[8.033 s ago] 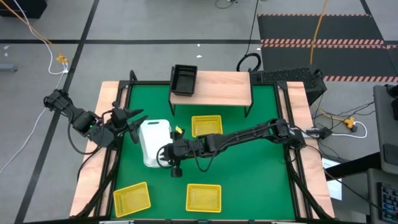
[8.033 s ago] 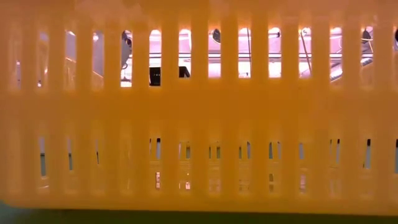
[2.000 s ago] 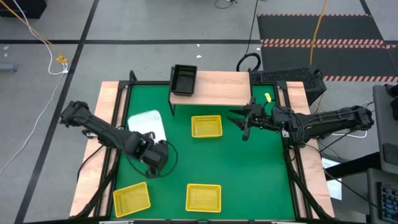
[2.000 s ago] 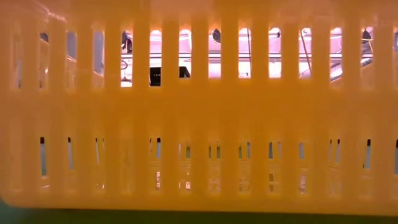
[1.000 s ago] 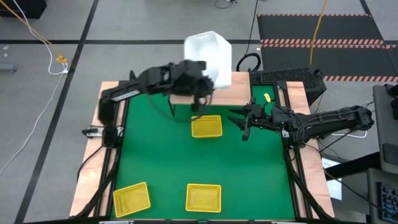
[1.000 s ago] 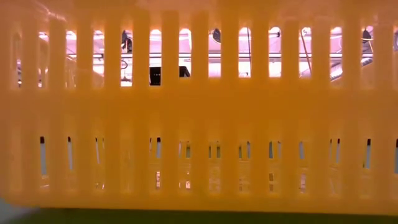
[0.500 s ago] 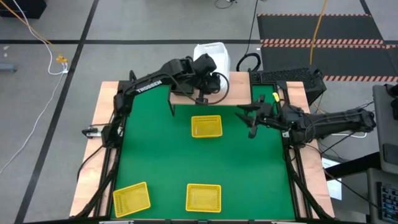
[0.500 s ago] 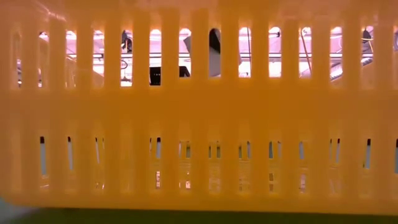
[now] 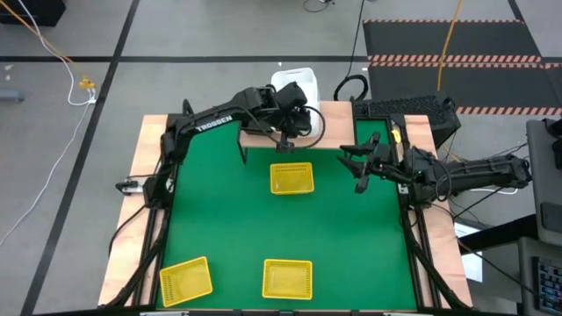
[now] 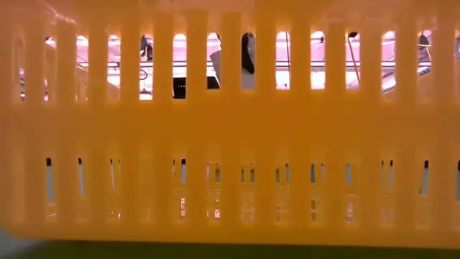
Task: Stack baskets on shelf by color
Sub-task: Put the stacked white bins on the shelf
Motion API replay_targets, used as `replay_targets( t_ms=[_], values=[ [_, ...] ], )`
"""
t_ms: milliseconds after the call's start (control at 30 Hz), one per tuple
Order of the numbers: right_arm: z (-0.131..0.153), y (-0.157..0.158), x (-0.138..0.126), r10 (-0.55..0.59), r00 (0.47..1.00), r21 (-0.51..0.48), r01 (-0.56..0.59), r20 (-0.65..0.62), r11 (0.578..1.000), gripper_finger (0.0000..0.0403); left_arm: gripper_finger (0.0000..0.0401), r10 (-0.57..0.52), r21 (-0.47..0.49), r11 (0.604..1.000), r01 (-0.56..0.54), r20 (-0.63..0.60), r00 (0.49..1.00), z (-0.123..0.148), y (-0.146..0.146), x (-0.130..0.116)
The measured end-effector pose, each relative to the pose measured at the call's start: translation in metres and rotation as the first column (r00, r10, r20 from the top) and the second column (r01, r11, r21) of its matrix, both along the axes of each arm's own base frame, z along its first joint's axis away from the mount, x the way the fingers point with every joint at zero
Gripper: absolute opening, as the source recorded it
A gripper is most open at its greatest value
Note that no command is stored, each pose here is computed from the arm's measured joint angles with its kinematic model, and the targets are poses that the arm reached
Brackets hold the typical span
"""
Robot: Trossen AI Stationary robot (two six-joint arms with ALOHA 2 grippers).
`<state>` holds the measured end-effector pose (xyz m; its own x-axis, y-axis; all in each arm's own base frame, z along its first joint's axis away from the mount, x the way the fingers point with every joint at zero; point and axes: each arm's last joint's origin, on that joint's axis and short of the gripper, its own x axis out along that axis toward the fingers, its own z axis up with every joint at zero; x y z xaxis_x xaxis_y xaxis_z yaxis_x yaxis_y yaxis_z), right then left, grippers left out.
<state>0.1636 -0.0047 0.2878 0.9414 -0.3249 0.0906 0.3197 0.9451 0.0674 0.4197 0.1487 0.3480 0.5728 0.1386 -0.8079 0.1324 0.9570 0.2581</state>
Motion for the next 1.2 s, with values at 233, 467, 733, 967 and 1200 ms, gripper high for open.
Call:
replay_targets(
  t_ms=[233, 467, 733, 967, 1200],
  values=[
    [0.0, 0.0, 0.0, 0.0, 1.0, 0.0, 0.0, 0.0, 1.0, 0.0148, 0.0065, 0.036, -0.018, 0.999, -0.035, 0.019, 0.999, 0.002, 0.0, 0.001],
    [0.0, 0.0, 0.0, 0.0, 1.0, 0.0, 0.0, 0.0, 1.0, 0.0148, 0.006, 0.024, -0.012, 1.0, -0.024, 0.003, 1.0, 0.001, 0.0, -0.001],
    [0.0, 0.0, 0.0, 0.0, 1.0, -0.004, 0.0, -0.002, 1.0, 0.0148, 0.0038, 0.049, -0.02, 0.999, -0.05, -0.017, 0.999, 0.0, -0.001, -0.003],
    [0.0, 0.0, 0.0, -0.001, 1.0, -0.011, 0.001, -0.004, 1.0, 0.0148, 0.0037, 0.068, -0.013, 0.998, -0.069, -0.038, 0.997, 0.004, -0.003, -0.008],
    [0.0, 0.0, 0.0, -0.001, 1.0, -0.011, 0.001, -0.004, 1.0, 0.0148, 0.0037, 0.116, -0.015, 0.993, -0.117, -0.045, 0.992, 0.006, -0.003, -0.011]
  ],
)
